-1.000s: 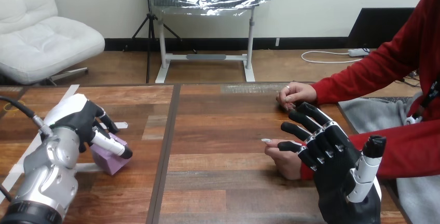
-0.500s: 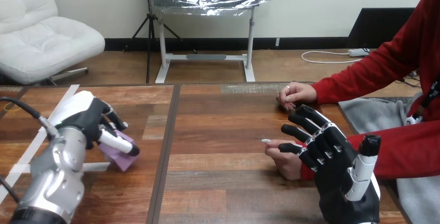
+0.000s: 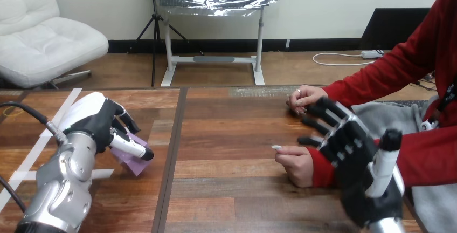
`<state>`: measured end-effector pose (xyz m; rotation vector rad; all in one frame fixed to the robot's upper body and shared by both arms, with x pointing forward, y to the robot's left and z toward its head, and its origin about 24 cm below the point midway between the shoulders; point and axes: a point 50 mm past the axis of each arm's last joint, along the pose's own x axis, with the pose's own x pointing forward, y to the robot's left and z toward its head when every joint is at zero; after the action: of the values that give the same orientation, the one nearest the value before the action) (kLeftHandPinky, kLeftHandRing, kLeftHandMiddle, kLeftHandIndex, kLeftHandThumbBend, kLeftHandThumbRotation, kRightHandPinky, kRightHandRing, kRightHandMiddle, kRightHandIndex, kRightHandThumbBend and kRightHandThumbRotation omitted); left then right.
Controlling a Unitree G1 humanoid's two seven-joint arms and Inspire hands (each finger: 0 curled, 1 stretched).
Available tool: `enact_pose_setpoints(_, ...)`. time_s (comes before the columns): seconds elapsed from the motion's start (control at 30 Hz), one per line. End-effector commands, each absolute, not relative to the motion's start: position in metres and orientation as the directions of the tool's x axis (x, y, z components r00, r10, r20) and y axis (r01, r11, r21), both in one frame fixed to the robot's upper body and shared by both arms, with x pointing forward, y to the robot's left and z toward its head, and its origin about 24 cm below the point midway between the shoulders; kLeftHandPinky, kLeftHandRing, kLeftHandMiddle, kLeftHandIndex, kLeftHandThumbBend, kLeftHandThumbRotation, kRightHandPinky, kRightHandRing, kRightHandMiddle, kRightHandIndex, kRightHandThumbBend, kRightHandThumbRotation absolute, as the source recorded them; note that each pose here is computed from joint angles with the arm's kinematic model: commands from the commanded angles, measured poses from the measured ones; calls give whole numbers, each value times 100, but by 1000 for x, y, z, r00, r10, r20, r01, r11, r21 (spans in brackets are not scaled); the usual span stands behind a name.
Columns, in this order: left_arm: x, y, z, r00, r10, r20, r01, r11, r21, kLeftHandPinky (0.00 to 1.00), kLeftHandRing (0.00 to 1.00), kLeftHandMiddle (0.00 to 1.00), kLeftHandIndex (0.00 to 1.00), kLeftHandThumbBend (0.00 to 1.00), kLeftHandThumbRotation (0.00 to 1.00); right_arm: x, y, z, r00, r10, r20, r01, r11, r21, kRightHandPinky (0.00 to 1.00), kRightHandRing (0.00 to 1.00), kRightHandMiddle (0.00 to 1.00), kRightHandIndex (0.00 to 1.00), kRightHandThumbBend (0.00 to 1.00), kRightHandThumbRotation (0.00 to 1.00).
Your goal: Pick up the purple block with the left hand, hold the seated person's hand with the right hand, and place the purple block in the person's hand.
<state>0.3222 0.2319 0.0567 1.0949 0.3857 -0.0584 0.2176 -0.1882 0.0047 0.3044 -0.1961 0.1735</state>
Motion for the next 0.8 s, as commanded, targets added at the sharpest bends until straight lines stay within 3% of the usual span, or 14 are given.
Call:
enact_pose_setpoints(0.0, 329, 227, 85, 971, 116, -209, 132, 472, 872, 32, 39, 45, 45, 75, 0, 241, -192, 32, 928, 150, 340, -227, 954, 197, 69, 81, 82, 81, 100, 99)
enact_pose_setpoints(0.4, 325, 221, 96, 978, 94, -184, 114, 500, 859, 31, 38, 45, 46, 74, 0, 256, -208, 62, 900, 111, 422, -136, 990, 29, 75, 81, 82, 81, 97, 100)
enact_pose_setpoints(0.77, 322, 219, 101, 983, 79, -166, 102, 517, 850, 25, 32, 40, 46, 74, 0, 264, -223, 101, 845, 70, 530, -49, 997, -53, 75, 81, 81, 81, 88, 100)
